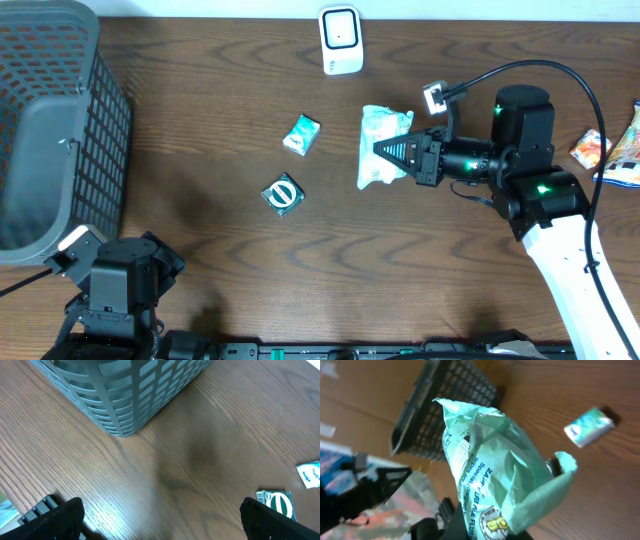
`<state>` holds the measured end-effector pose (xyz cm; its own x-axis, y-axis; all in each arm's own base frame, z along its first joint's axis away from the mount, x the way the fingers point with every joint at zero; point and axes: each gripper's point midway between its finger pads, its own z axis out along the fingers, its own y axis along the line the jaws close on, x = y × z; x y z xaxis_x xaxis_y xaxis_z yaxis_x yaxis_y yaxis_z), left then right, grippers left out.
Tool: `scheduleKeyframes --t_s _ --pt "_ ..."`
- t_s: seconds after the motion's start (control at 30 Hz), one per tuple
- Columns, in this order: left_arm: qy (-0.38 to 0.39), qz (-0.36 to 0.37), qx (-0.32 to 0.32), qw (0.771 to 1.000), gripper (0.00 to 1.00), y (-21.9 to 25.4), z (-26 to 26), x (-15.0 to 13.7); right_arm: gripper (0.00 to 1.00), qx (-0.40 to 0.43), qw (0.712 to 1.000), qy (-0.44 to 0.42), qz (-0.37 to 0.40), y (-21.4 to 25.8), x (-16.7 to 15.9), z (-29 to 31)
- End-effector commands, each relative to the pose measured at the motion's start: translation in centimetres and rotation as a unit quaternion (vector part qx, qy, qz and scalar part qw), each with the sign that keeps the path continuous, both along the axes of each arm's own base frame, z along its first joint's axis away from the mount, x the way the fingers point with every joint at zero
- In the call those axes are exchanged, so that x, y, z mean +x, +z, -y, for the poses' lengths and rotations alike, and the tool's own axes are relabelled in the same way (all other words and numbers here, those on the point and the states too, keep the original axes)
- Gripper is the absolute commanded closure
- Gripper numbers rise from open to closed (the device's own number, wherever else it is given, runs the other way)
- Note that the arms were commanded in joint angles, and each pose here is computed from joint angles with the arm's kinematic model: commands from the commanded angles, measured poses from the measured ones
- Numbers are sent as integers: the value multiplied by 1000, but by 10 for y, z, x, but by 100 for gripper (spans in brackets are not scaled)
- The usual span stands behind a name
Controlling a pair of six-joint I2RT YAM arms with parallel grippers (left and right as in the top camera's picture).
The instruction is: Scan the item barcode
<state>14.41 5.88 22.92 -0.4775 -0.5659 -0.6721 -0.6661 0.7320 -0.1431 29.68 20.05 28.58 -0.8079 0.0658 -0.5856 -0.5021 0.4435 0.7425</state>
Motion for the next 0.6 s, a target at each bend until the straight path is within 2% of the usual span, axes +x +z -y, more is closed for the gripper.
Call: scheduleKeyframes --t_s 0.0,0.13,0.27,0.37,0.4,0.57 --pt "11 3 3 1000 2 1 -3 -1 99 -39 997 -59 -18 -13 16 8" --pt "11 3 3 1000 2 1 -3 -1 99 -157 973 -166 -28 -57 43 31" --pt "11 3 3 1000 2 1 -3 -1 99 -281 931 -232 -15 -91 56 56" --pt "11 3 3 1000 2 1 -3 -1 99 -349 904 -245 -19 -106 59 71" --pt "11 3 3 1000 2 1 -3 -1 99 -386 888 -249 -28 -115 61 80" --pt "11 3 3 1000 2 1 -3 -1 99 -495 835 -229 -67 -149 60 99"
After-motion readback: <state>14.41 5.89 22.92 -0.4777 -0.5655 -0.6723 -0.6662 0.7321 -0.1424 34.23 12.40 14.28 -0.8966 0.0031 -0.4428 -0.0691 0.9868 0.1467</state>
